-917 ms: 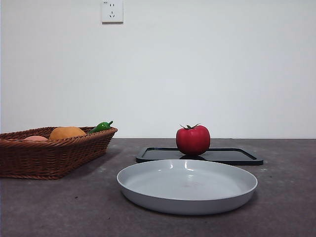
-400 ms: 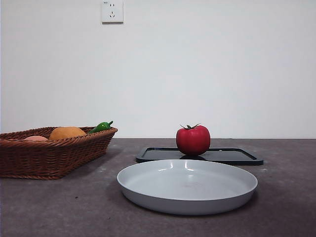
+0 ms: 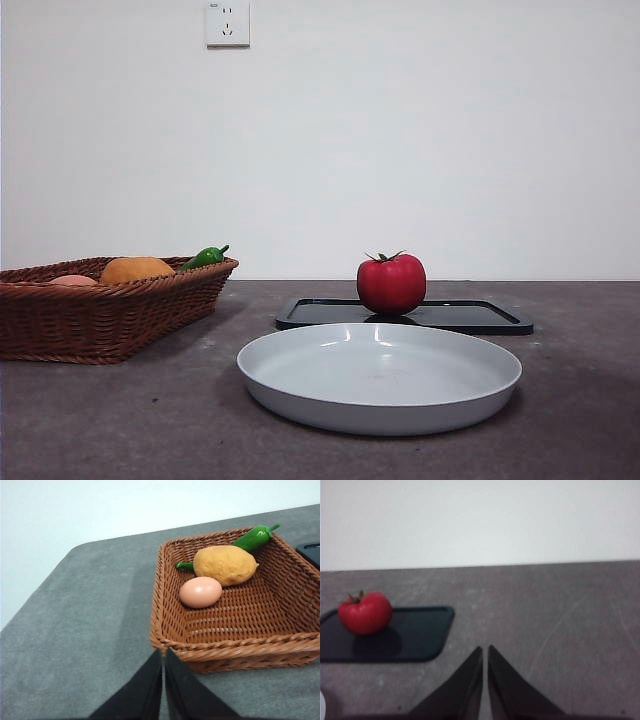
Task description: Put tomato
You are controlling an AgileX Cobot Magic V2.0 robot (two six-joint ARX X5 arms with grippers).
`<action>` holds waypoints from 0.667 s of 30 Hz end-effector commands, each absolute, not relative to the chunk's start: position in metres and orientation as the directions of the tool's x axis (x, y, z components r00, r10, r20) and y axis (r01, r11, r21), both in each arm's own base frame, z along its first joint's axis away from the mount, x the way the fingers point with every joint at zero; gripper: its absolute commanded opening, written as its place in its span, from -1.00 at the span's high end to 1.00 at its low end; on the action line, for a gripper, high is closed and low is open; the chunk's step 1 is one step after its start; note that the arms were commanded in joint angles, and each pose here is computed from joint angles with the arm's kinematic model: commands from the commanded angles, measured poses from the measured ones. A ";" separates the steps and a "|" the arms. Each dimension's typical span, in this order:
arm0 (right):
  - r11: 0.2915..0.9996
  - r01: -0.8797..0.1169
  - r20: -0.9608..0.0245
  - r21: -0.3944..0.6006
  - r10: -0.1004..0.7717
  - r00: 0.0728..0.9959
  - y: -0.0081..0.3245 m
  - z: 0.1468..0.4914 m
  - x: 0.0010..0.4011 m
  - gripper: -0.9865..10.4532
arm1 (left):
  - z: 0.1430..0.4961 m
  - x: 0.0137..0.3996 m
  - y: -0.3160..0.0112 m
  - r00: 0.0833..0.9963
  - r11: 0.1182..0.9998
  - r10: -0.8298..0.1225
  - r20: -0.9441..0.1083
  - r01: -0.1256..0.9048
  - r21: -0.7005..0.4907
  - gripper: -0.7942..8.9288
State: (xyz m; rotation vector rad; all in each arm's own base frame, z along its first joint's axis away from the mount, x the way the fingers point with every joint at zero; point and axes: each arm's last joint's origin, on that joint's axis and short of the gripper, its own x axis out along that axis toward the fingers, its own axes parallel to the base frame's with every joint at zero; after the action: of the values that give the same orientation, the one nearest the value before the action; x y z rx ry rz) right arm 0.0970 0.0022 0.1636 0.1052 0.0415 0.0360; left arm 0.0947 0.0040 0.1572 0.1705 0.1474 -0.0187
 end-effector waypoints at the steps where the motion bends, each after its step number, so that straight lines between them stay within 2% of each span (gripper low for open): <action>1: 0.991 -0.023 -0.069 0.130 0.032 0.997 0.002 0.159 0.097 0.82 | 0.149 0.095 0.004 0.984 0.987 -0.002 -0.176 0.030 0.155 0.82; 7: 0.993 -0.012 -0.177 0.117 0.033 0.984 0.002 0.149 0.096 0.82 | 0.149 0.095 0.004 0.984 0.987 -0.002 -0.176 0.030 0.155 0.82; 20: 0.991 -0.021 -0.149 0.128 0.040 0.988 0.002 0.152 0.096 0.82 | 0.149 0.095 0.004 0.984 0.987 -0.002 -0.177 0.030 0.155 0.82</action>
State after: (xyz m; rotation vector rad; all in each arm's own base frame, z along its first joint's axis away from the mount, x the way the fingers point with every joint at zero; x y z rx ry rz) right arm 0.0959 0.0022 0.1524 0.1132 0.1599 0.0314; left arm 0.0947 0.0040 0.1572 0.1704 0.1477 -0.0187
